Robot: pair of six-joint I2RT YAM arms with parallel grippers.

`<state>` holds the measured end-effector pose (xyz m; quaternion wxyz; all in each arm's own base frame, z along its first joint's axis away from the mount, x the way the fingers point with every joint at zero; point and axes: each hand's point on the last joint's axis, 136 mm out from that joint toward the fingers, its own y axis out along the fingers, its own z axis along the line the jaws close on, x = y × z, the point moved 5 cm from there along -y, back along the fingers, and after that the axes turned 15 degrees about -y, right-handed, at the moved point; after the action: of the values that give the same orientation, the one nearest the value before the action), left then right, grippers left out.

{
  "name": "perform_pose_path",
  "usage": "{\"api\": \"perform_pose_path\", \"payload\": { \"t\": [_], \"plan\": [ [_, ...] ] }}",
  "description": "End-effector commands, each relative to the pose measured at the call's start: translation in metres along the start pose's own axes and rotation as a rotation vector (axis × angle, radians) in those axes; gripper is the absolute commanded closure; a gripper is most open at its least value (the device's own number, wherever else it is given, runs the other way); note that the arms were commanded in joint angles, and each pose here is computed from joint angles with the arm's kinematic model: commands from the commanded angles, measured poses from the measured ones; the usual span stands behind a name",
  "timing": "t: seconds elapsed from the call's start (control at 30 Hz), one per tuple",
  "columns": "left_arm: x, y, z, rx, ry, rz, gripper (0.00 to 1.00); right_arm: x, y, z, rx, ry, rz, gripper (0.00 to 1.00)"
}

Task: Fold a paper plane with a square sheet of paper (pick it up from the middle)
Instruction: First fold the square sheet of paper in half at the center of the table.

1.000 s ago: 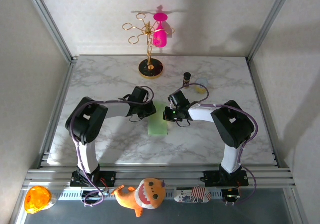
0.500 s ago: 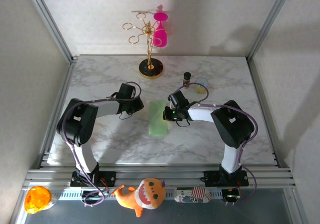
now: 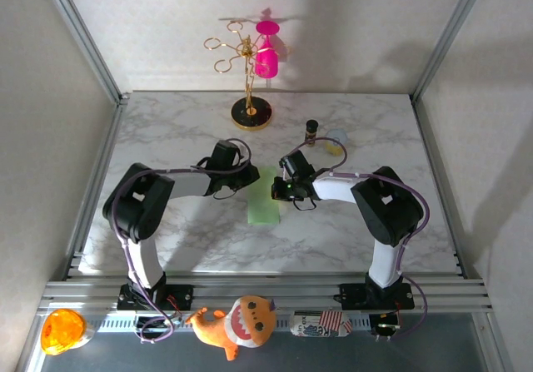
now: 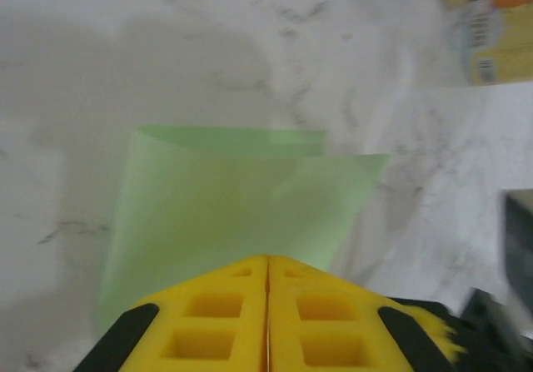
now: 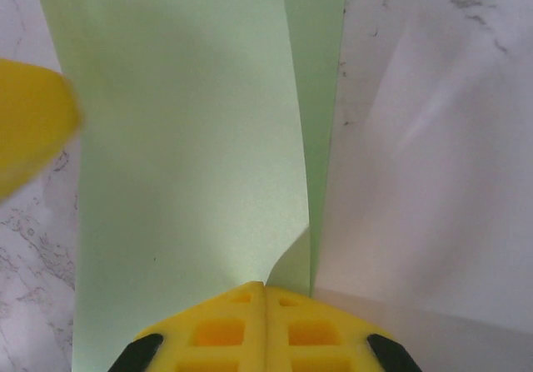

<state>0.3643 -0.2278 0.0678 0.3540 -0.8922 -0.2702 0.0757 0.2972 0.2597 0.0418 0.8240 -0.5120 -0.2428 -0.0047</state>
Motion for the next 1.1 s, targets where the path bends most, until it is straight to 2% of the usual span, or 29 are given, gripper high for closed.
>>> {"api": "perform_pose_path", "payload": {
  "t": [0.0,0.23,0.63,0.73,0.9,1.07],
  "plan": [
    [0.009,0.007,0.008,0.001,-0.044,-0.030,0.92,-0.134,0.005,-0.097,-0.484,0.064,0.512,0.96],
    [0.024,0.011,0.047,0.114,-0.089,-0.087,0.92,-0.139,0.004,-0.098,-0.482,0.069,0.520,0.96],
    [0.066,-0.001,0.032,0.153,-0.022,-0.148,0.91,-0.139,0.004,-0.098,-0.487,0.079,0.517,0.96],
    [0.064,-0.002,0.014,0.086,0.009,-0.117,0.91,-0.138,0.004,-0.098,-0.485,0.078,0.512,0.96],
    [0.038,-0.007,-0.022,-0.055,0.057,-0.049,0.91,-0.138,0.005,-0.097,-0.483,0.082,0.512,0.96],
    [0.029,0.008,-0.017,-0.039,0.037,-0.021,0.91,-0.140,0.006,-0.098,-0.481,0.084,0.518,0.96]
  ]
}}
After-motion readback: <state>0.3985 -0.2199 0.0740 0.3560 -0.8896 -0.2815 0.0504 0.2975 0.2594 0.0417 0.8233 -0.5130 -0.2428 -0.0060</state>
